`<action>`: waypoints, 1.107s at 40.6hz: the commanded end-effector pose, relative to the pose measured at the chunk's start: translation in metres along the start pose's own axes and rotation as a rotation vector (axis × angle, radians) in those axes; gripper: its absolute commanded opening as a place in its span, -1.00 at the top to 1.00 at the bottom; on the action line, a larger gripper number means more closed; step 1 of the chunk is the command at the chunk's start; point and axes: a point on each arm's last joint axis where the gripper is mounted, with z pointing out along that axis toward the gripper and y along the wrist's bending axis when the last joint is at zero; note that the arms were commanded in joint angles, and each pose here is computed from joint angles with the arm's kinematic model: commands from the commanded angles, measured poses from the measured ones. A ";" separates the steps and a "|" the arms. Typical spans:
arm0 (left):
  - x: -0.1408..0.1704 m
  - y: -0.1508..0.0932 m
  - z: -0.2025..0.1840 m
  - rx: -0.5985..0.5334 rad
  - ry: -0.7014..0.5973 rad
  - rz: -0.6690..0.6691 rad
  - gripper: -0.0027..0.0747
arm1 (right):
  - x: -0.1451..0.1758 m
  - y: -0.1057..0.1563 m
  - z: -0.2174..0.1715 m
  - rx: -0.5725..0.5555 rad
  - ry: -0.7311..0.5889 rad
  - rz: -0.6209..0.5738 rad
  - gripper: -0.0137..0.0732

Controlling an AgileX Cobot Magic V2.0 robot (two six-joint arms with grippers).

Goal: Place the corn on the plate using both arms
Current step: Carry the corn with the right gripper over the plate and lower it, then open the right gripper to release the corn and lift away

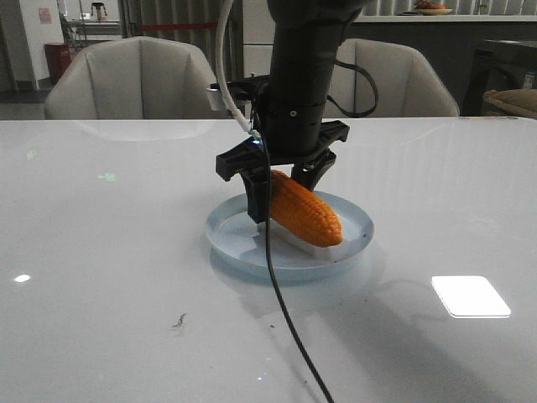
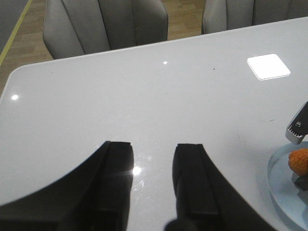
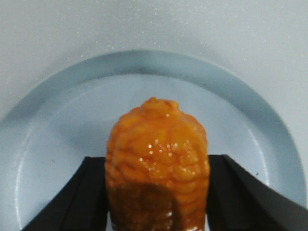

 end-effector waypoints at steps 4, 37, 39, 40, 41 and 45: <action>-0.016 -0.001 -0.011 0.006 -0.125 -0.016 0.16 | -0.015 -0.002 -0.042 0.004 -0.118 0.000 -0.68; -0.016 -0.001 -0.011 0.006 -0.125 -0.016 0.16 | 0.026 -0.081 -0.373 0.184 -0.672 0.189 -0.68; -0.016 -0.001 -0.011 0.006 -0.125 -0.016 0.16 | 0.040 -0.090 -0.387 0.211 -0.663 0.222 -0.68; -0.016 -0.001 -0.011 0.006 -0.125 -0.016 0.16 | 0.050 -0.096 -0.395 0.229 -0.657 0.245 -0.68; -0.016 -0.001 -0.011 0.006 -0.125 -0.016 0.16 | 0.057 -0.100 -0.401 0.242 -0.649 0.262 -0.68; -0.016 -0.001 -0.011 0.006 -0.125 -0.016 0.16 | 0.090 -0.118 -0.423 0.293 -0.655 0.349 -0.68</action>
